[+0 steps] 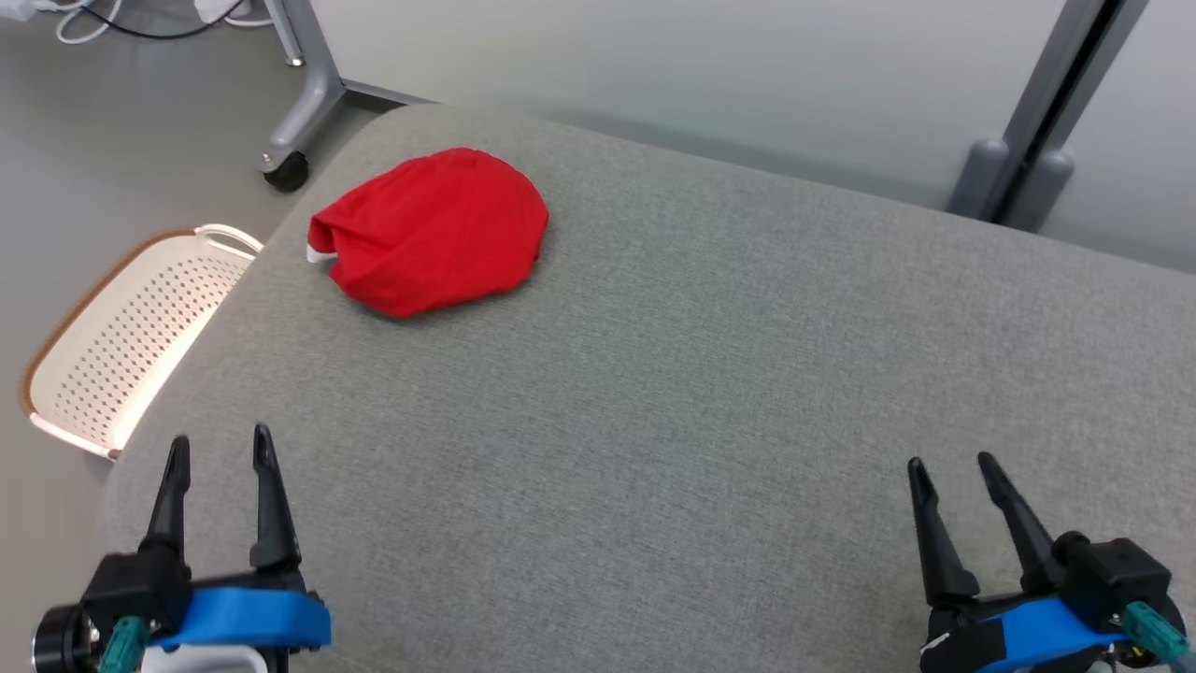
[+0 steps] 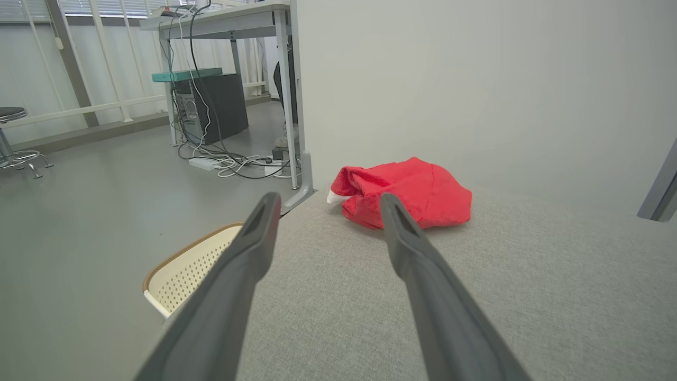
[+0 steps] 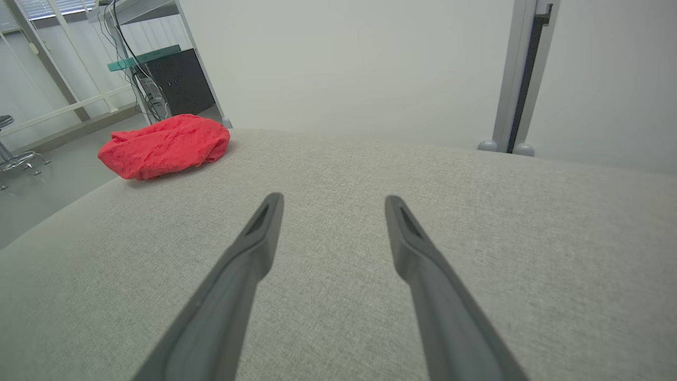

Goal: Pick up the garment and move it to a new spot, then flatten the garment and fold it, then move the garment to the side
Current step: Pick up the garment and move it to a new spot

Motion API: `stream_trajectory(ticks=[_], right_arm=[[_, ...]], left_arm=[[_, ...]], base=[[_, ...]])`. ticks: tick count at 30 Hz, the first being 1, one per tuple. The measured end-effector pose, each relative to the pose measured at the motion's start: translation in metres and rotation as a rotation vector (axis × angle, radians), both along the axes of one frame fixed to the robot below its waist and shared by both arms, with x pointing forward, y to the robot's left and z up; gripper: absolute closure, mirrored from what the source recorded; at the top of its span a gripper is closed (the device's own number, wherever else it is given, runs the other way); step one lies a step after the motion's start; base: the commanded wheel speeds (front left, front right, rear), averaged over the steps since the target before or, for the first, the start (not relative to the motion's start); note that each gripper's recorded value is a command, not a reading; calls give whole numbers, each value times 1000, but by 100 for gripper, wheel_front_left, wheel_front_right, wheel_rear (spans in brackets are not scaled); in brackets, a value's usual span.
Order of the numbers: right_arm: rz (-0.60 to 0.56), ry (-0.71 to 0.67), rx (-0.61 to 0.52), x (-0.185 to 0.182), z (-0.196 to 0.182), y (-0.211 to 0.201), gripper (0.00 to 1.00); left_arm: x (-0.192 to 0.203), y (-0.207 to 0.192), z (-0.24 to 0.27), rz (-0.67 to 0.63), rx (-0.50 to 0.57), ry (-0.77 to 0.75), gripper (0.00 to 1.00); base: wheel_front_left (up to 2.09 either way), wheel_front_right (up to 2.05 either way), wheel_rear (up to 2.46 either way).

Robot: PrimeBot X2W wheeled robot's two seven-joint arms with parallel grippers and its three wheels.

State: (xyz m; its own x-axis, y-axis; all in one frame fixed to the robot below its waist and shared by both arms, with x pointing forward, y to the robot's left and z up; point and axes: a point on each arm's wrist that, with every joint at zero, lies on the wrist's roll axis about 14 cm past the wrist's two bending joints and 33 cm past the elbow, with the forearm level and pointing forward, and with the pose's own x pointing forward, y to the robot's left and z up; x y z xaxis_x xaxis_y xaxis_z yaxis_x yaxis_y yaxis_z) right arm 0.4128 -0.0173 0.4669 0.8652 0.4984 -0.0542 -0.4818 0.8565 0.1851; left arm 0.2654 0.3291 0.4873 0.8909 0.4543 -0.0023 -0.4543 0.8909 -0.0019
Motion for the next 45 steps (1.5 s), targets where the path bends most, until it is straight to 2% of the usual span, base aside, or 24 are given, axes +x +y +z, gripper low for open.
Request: stream_trajectory(ticks=[7, 16, 22, 26, 31, 36, 45], right_arm=[[-74, -30, -21, 23, 2, -27, 0], [-210, -50, -81, 49, -7, -84, 0], [-301, -24, -136, 58, -23, -122, 0], [-332, -8, -167, 62, -33, -137, 0], [-355, 0, -195, 66, -38, -149, 0], [-366, -1, -209, 68, -39, -154, 0], [-364, -26, -209, 71, -27, -152, 0]], left_arm=[[59, 8, 15, -65, 33, -26, 0], [174, 24, 33, -134, 94, -66, 0], [244, 27, 14, -181, 114, -18, 0], [274, 39, -12, -187, 120, 74, 0], [287, 41, -69, -192, 44, 284, 0], [278, 30, -122, -218, -35, 539, 0], [251, 23, -154, -179, -261, 792, 0]], base=[[0, 0, 0], [0, 0, 0], [0, 0, 0], [0, 0, 0], [0, 0, 0], [0, 0, 0], [0, 0, 0]])
